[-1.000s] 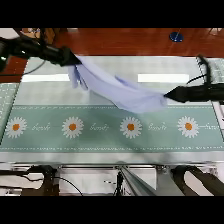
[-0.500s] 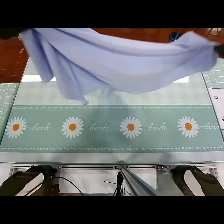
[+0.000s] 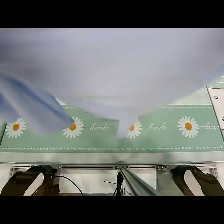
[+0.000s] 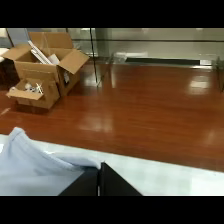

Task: Fold the shirts.

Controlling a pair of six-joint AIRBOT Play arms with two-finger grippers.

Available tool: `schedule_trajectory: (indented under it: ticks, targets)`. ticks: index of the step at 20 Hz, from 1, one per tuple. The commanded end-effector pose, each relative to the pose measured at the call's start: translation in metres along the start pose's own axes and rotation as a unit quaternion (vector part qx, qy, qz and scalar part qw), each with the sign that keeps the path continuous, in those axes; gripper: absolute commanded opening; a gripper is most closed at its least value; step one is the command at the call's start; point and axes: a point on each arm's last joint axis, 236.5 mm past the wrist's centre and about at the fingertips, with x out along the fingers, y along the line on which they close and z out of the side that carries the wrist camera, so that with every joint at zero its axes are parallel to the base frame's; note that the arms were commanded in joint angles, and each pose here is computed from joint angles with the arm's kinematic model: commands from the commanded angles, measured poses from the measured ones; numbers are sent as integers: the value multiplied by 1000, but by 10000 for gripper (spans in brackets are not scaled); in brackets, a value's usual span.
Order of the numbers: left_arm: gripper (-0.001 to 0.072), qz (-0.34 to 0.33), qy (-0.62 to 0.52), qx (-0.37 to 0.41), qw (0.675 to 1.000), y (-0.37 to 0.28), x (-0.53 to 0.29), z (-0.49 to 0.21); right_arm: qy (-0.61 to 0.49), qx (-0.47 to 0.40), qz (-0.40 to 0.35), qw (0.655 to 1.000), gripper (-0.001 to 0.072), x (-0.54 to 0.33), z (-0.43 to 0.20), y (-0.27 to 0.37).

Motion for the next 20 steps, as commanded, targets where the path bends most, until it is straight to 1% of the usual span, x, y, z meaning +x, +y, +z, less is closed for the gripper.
schedule_trajectory:
  ticks: [1, 4, 8, 10, 13, 16, 18, 20]
  targets:
    - [20, 4, 82, -72, 994, -10, -12, -43, 82, 0, -30, 996, 14, -15, -34, -7]
    - [20, -2, 127, -95, 987, -7, -7, -60, 201, 23, -25, 979, 14, 1, -81, -23]
    - [20, -14, 173, -125, 977, 20, 22, -75, 258, 74, 9, 963, 14, 60, -99, -46]
    - [20, -24, 199, -132, 971, 43, 48, -86, 306, 95, 27, 947, 14, 100, -121, -57]
    - [21, -37, 239, -150, 959, 82, 92, -108, 388, 93, 60, 915, 14, 161, -169, -52]
    - [21, -48, 301, -173, 937, 127, 137, -151, 433, 75, 49, 897, 14, 230, -218, -55]
    - [21, -36, 353, -192, 915, 165, 165, -190, 448, 63, 28, 891, 14, 271, -251, -68]
    - [21, -41, 378, -218, 899, 193, 193, -220, 455, 65, 10, 888, 14, 303, -278, -83]
